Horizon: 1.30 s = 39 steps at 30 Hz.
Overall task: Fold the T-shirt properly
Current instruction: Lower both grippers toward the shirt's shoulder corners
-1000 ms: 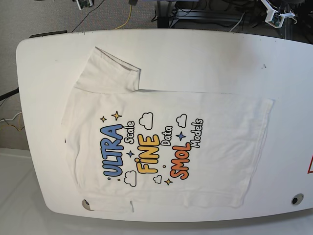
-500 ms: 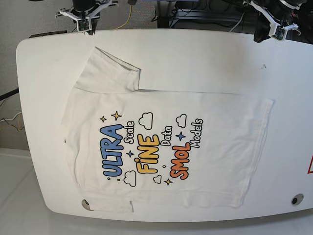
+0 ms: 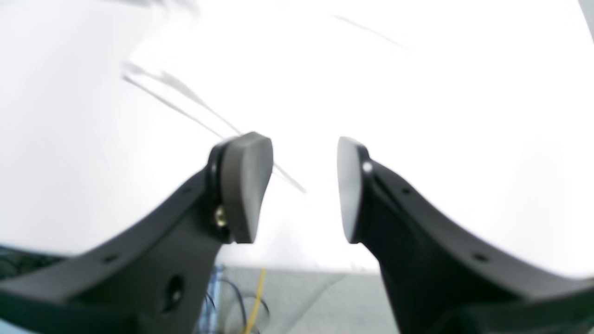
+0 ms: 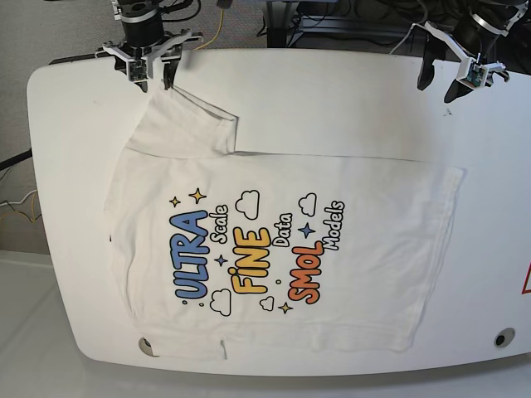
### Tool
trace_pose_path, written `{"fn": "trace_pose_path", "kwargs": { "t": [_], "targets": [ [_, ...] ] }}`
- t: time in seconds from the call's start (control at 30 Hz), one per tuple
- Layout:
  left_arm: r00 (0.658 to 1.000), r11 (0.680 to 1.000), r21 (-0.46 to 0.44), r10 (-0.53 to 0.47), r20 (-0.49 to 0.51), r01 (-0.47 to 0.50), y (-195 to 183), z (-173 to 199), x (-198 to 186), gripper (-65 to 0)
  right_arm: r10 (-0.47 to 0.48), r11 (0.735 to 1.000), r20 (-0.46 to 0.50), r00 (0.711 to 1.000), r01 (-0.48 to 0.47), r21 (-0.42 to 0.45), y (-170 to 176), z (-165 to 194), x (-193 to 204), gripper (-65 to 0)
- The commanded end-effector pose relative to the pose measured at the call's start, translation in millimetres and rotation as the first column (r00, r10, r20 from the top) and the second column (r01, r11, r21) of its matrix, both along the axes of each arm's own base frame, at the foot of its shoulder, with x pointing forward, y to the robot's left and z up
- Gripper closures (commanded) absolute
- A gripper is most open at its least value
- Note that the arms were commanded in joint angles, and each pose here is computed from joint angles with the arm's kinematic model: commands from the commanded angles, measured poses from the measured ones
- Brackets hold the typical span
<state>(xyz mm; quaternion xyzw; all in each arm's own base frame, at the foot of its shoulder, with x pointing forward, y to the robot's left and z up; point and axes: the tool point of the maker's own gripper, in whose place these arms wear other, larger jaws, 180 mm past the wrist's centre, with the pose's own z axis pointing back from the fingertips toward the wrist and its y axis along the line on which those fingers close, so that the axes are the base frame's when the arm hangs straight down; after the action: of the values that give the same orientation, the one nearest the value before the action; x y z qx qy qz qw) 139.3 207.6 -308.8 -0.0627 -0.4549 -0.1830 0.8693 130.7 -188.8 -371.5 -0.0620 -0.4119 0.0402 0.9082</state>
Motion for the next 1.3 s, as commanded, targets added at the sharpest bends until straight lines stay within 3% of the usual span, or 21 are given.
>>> {"fn": "trace_pose_path", "kwargs": {
  "t": [0.0,0.53,0.67,0.73,0.87,1.13,1.27],
  "targets": [
    [0.999,0.999,-0.025,-0.023,0.045,0.024,-2.6,9.1,2.9,-36.2,-0.003,0.999,0.006,1.000,0.004,-0.050,-22.4,9.2,-2.9,-30.8],
    [0.992,0.999,-0.001,-0.033,0.124,0.034,6.3,19.8,35.1,-37.5,-0.041,0.998,0.031,0.999,0.043,-0.040,-53.8,20.4,6.8,-34.6],
    [0.990,0.999,-0.004,-0.033,0.134,0.034,5.0,22.1,38.8,-37.2,-0.064,0.998,0.072,0.995,0.064,-0.001,-49.5,23.9,20.1,-35.4],
    [0.989,0.999,-0.002,-0.033,0.141,0.034,4.5,25.1,40.0,-36.7,-0.133,0.990,0.156,0.979,0.125,0.059,-49.9,36.6,43.2,-36.0],
    [0.989,0.999,-0.004,-0.031,0.143,0.032,3.8,25.8,40.8,-36.7,-0.172,0.982,0.193,0.966,0.153,0.110,-46.7,41.6,55.6,-36.2],
    [0.992,1.000,0.001,-0.018,0.124,0.018,6.4,22.2,37.7,-37.4,-0.237,0.962,0.222,0.946,0.198,0.186,-51.4,42.8,71.1,-35.0],
    [0.992,1.000,-0.002,-0.017,0.126,0.018,5.7,22.9,36.7,-37.4,-0.260,0.955,0.188,0.947,0.224,0.193,-60.2,32.4,68.0,-34.9]
  ]
}}
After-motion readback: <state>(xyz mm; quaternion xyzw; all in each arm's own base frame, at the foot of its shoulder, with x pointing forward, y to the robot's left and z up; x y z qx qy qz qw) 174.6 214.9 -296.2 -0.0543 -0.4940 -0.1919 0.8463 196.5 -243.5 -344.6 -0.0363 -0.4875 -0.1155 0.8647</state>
